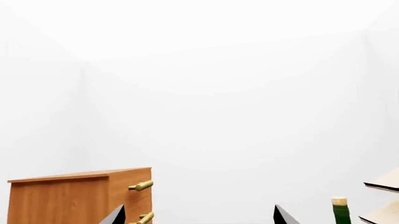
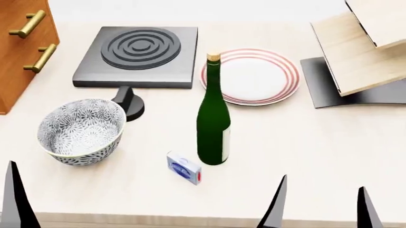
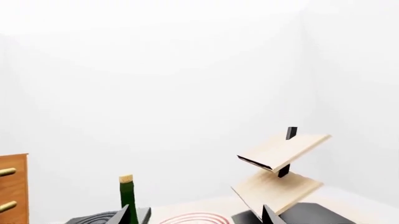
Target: Pick up the akita bowl and put it on the plate.
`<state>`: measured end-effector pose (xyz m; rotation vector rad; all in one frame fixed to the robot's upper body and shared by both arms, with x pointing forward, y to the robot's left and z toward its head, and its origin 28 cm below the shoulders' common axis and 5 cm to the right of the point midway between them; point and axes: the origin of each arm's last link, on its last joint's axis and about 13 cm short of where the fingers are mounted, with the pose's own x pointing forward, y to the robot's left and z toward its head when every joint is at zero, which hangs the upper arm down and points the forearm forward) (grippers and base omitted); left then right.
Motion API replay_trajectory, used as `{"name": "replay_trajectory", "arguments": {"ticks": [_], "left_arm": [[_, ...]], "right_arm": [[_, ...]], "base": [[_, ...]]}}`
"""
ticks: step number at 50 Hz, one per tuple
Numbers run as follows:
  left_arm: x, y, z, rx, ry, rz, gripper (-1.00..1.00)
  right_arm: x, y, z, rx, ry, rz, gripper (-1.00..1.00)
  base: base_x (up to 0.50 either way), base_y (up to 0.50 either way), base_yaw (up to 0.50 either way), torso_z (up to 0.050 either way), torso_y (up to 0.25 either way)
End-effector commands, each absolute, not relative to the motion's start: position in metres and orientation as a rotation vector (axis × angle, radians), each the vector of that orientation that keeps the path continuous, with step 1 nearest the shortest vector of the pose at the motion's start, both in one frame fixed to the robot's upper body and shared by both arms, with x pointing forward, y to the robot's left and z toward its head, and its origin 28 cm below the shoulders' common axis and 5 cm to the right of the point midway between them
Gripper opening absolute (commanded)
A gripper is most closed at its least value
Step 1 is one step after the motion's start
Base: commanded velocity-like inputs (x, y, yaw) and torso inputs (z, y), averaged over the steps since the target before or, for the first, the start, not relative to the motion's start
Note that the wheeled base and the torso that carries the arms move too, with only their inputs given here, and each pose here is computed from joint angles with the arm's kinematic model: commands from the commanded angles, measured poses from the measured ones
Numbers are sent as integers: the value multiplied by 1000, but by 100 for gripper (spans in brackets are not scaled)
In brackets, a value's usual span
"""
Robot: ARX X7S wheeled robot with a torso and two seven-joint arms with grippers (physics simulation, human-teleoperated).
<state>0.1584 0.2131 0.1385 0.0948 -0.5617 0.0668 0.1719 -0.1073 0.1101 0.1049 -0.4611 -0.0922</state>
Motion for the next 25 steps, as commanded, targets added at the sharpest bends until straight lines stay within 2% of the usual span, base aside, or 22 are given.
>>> {"name": "replay_trajectory", "arguments": {"ticks": [1, 8, 25], "left_arm": [[160, 214, 138, 88, -557, 69, 100], [160, 216, 137, 81, -555, 73, 100], [162, 216, 135, 72, -543, 66, 100]], "right_arm": [[173, -108, 110, 115, -447, -89, 100], [173, -108, 110, 121, -446, -84, 100], [174, -107, 108, 103, -443, -91, 100]], "base": [[0, -156, 0, 0, 0], [0, -156, 0, 0, 0], [-55, -413, 0, 0, 0]]}}
